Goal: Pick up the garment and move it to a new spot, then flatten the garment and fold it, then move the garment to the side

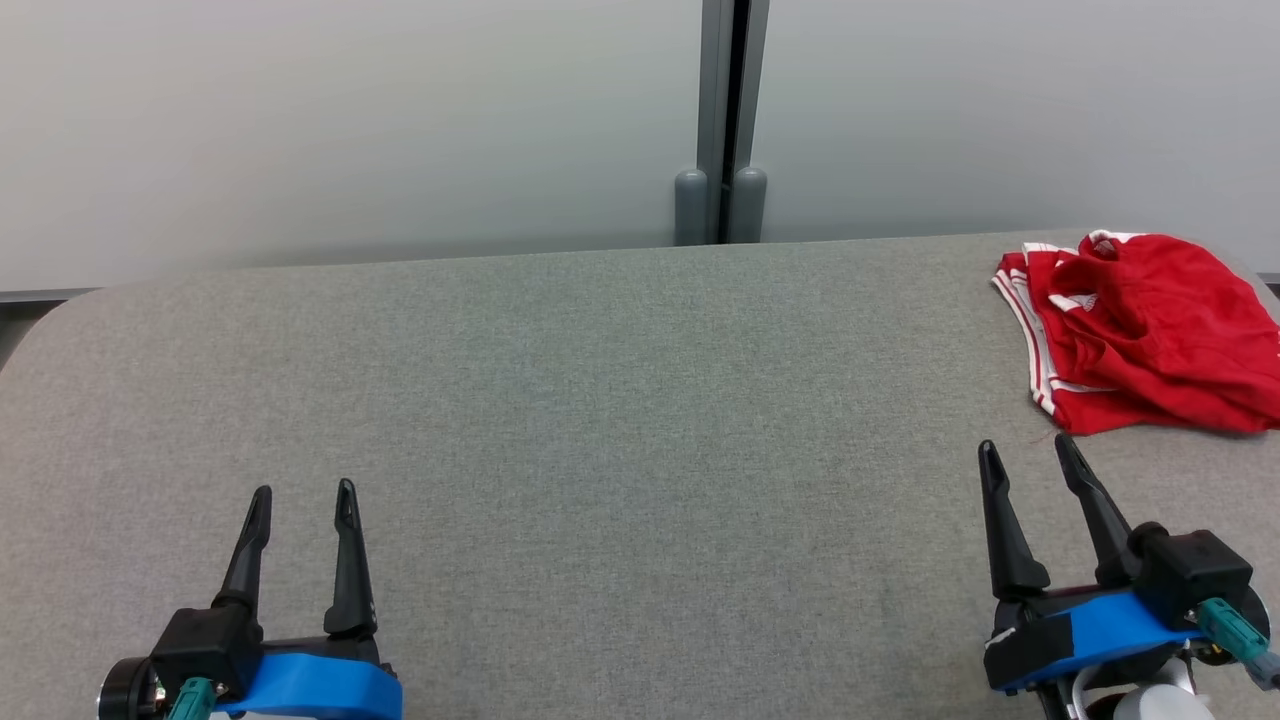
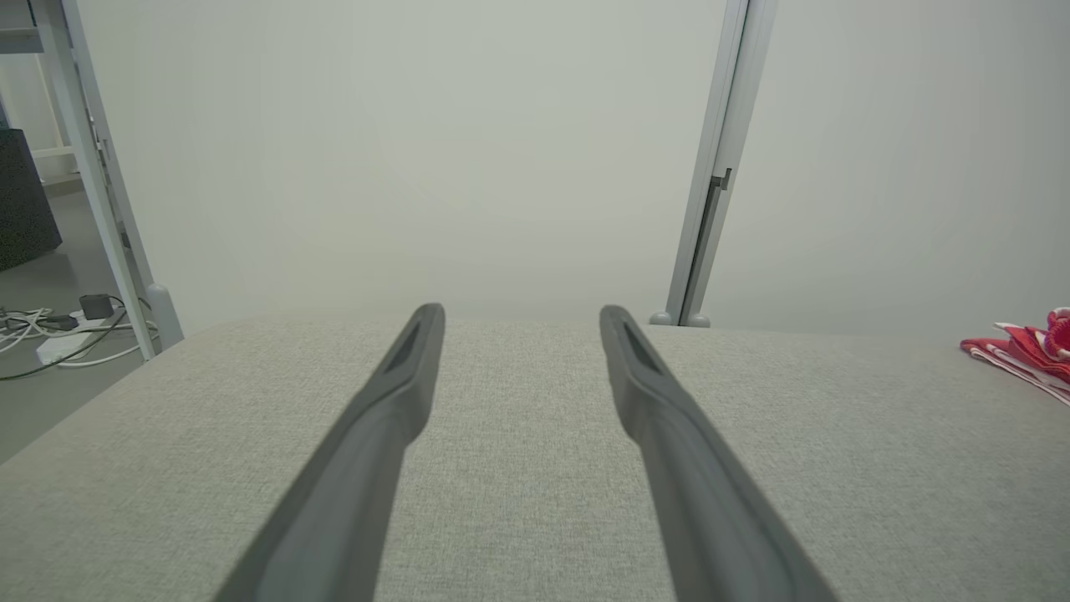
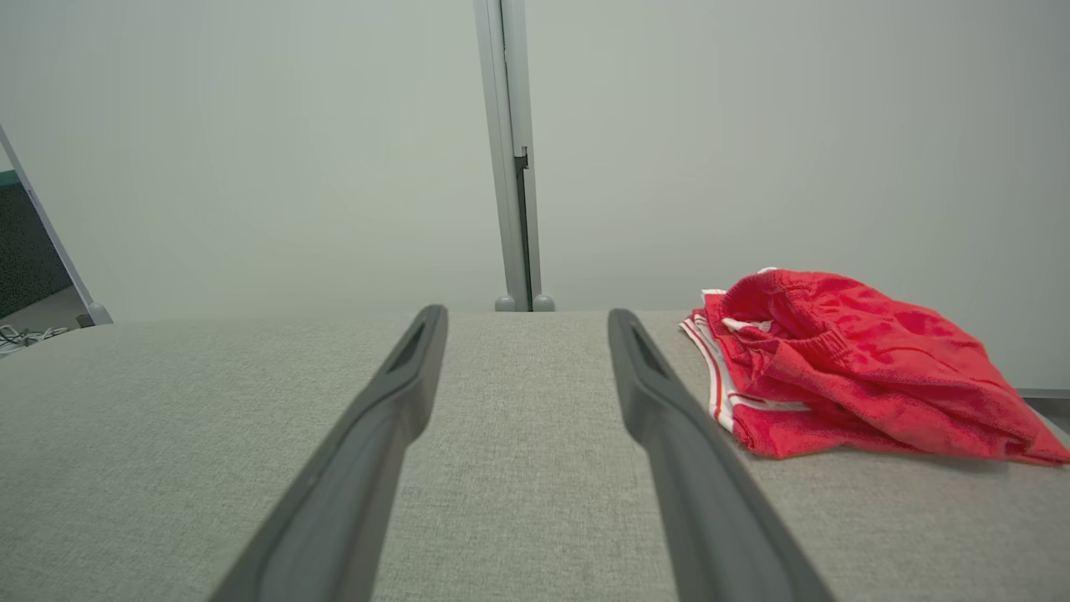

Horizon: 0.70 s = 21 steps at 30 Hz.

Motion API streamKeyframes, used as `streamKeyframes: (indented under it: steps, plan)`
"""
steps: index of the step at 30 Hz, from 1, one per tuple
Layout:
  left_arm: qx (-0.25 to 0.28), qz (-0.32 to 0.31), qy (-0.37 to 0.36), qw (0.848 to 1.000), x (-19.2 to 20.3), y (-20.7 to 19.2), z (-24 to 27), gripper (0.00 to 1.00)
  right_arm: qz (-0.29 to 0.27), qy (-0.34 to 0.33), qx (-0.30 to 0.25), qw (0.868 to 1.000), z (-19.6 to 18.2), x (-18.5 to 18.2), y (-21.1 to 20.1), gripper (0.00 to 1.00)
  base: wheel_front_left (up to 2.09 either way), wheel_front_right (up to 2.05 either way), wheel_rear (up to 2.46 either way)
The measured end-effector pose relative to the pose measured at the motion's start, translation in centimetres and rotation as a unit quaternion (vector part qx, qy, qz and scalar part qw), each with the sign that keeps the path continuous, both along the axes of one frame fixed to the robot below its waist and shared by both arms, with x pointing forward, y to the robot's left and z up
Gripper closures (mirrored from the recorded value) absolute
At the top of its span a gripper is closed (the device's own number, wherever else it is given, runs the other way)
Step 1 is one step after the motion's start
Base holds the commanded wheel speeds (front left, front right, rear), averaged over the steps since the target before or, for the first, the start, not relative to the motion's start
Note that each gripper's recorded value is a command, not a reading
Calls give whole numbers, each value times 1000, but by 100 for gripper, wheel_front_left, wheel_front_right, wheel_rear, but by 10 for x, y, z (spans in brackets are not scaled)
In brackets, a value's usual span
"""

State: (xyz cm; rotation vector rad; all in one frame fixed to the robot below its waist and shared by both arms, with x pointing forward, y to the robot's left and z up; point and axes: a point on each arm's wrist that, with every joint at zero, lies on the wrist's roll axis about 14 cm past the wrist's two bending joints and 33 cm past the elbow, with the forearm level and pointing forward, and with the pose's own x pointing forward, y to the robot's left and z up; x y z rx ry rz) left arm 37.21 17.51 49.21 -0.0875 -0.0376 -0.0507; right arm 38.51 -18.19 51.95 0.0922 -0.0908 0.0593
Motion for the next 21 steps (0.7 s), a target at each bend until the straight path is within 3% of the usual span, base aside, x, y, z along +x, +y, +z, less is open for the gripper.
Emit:
streamKeyframes:
  steps: [17,18,21]
  plan:
    - [-13,5,8,1000,-1,1,-5,0,-3,19,12,1000,-8,-7,-2,0,0,0,0]
    - [-13,5,14,1000,-2,1,-8,100,-3,24,13,1000,-11,-7,-2,100,0,0,0]
    - [-14,6,37,999,-7,1,-22,100,-4,45,15,999,-24,-12,-2,100,0,0,0]
